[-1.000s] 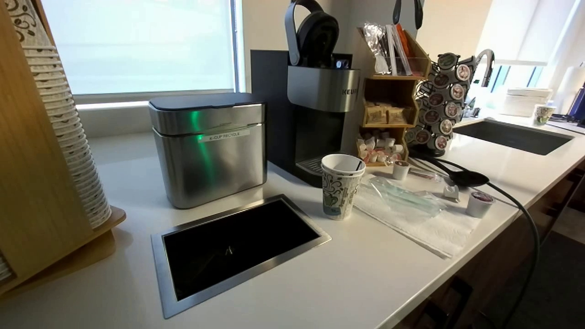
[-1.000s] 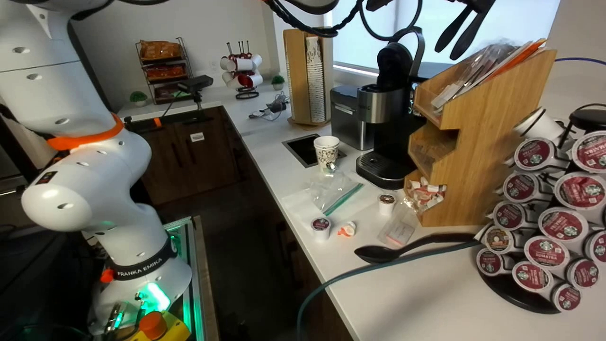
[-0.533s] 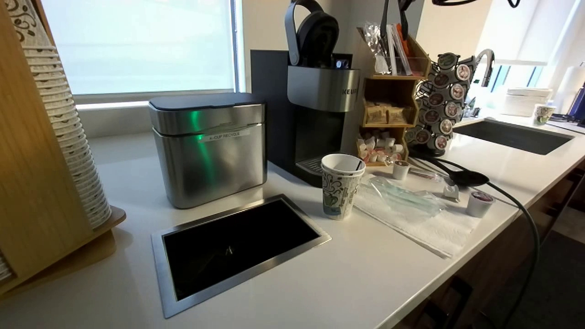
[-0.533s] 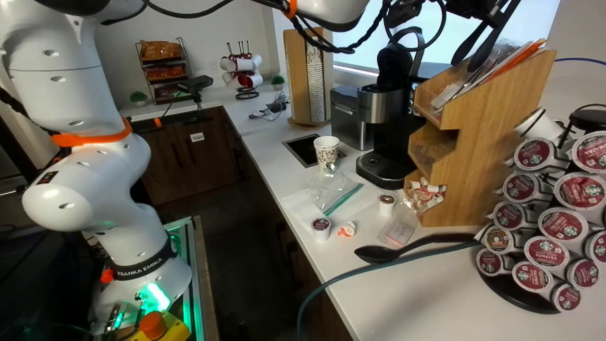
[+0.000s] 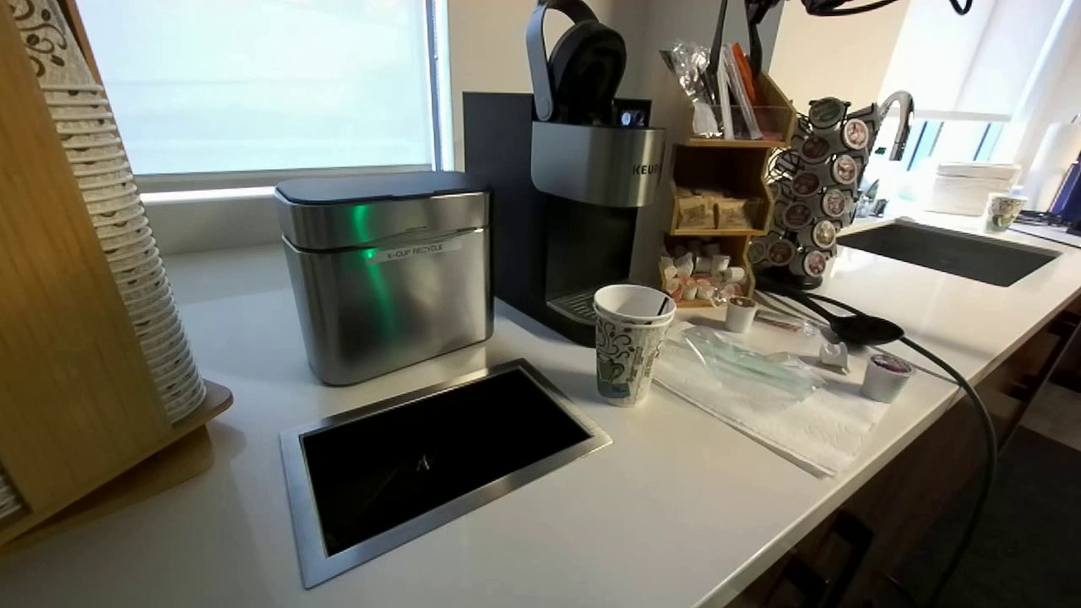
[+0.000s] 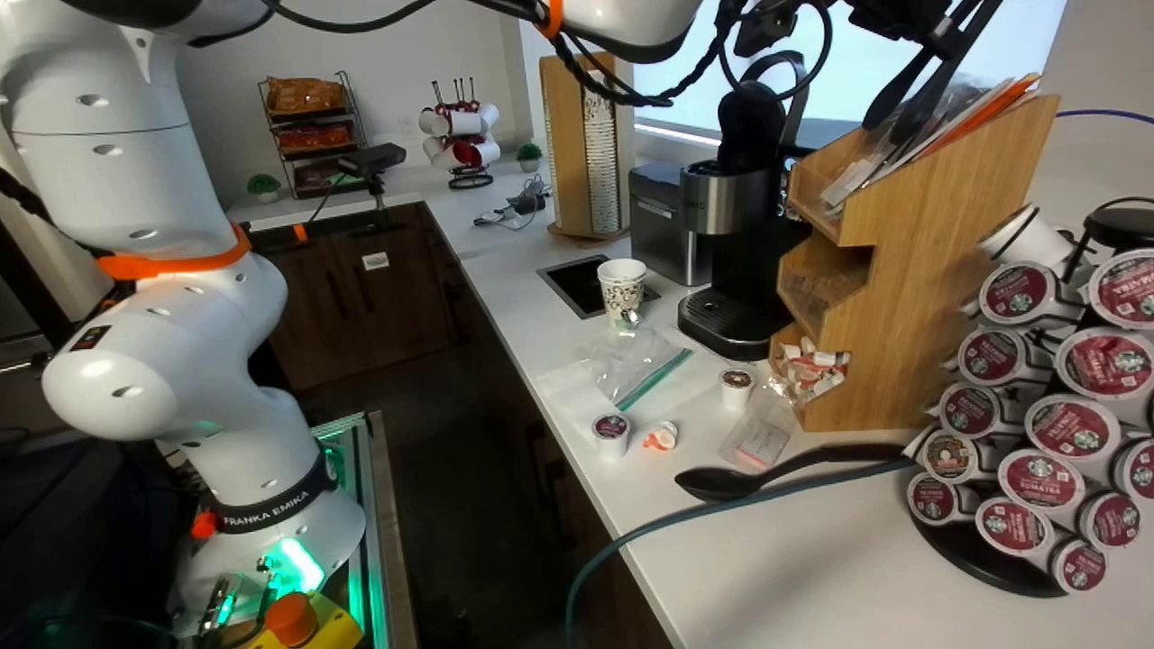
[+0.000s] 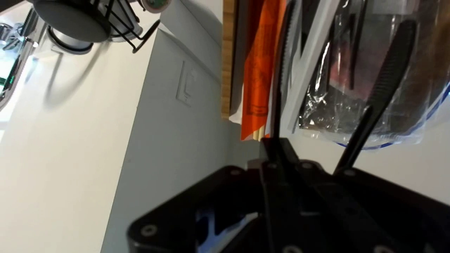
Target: Put the black tongs on top of the wooden stand.
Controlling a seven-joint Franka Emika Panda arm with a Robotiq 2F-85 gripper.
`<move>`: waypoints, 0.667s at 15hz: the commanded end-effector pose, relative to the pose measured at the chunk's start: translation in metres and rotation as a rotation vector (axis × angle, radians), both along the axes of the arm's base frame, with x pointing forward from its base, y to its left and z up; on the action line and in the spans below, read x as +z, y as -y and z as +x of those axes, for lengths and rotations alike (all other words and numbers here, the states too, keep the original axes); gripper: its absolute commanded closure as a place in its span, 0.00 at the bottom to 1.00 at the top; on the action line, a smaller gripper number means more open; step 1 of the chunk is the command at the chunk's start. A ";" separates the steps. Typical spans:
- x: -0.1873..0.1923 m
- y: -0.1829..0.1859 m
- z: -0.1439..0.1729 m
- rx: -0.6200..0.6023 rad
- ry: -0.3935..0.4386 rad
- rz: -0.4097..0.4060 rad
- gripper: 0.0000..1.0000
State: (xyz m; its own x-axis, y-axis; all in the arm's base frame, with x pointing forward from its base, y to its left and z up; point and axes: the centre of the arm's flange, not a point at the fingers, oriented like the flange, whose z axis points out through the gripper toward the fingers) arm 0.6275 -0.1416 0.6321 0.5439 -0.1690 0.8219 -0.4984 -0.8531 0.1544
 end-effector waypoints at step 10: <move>-0.008 -0.006 -0.015 -0.014 -0.087 0.036 0.95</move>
